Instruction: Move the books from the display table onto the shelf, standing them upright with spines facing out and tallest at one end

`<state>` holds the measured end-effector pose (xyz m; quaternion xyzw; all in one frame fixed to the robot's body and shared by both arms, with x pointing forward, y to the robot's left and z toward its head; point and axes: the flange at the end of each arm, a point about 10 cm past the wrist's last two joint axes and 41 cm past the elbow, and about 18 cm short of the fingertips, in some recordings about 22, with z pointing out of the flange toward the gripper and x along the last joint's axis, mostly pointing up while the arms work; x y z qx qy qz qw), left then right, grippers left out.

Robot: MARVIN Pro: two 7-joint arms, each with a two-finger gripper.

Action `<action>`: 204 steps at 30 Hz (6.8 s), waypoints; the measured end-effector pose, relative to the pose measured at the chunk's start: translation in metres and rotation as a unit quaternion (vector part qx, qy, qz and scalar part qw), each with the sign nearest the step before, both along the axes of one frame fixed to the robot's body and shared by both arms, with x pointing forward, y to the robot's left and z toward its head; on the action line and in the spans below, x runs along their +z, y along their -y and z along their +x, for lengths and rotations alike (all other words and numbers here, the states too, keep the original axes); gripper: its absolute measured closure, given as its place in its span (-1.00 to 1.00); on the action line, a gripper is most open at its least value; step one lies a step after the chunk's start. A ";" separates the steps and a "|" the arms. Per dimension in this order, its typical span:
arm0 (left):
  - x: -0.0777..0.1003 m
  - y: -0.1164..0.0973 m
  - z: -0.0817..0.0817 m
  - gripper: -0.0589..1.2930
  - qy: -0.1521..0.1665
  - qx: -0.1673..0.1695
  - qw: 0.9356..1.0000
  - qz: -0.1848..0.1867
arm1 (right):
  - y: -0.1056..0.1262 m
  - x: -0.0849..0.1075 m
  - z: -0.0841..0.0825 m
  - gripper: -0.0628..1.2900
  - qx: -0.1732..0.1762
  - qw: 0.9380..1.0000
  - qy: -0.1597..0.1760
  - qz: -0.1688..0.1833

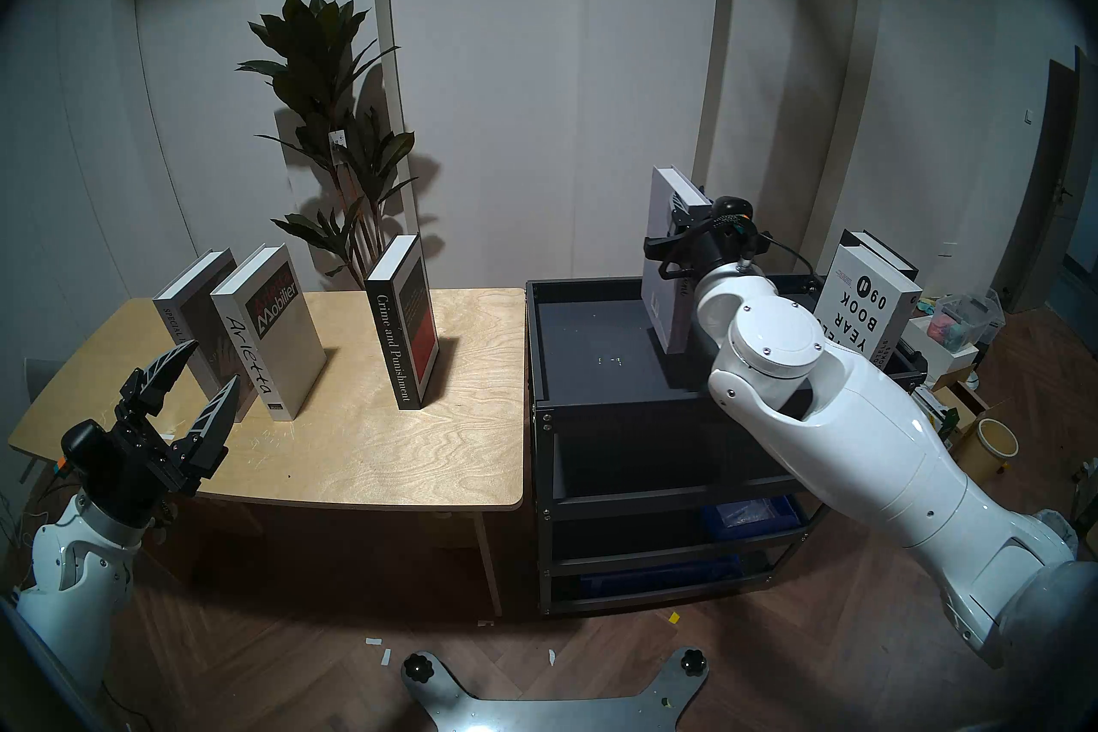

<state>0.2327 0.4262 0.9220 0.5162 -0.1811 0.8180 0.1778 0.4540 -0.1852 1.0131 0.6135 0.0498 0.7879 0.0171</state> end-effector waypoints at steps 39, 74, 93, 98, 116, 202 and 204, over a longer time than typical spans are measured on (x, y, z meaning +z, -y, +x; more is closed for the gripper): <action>0.000 0.000 0.000 -0.95 0.000 0.000 1.000 0.000 | 0.156 -0.018 -0.008 0.38 -0.015 0.999 0.008 -0.045; 0.000 0.000 0.000 -0.95 0.000 0.000 1.000 0.000 | 0.230 -0.030 -0.027 0.39 0.027 0.994 -0.086 0.054; 0.000 0.000 0.000 -0.95 0.000 0.000 1.000 0.000 | 0.243 -0.014 -0.017 0.39 0.067 0.993 -0.099 -0.009; 0.000 0.000 0.000 -0.95 0.000 0.000 1.000 0.000 | 0.242 -0.006 -0.023 0.39 0.066 0.994 -0.082 -0.017; 0.000 0.000 0.000 -0.95 0.000 0.000 1.000 0.000 | 0.244 -0.042 -0.051 0.39 0.030 0.997 -0.064 -0.019; 0.000 0.000 0.000 -0.95 0.000 0.000 1.000 0.000 | 0.235 -0.021 0.008 -0.78 -0.032 0.998 -0.054 -0.015; 0.000 0.000 0.000 -0.95 0.000 0.000 1.000 0.000 | 0.236 -0.016 0.007 -0.78 -0.034 0.998 -0.047 -0.015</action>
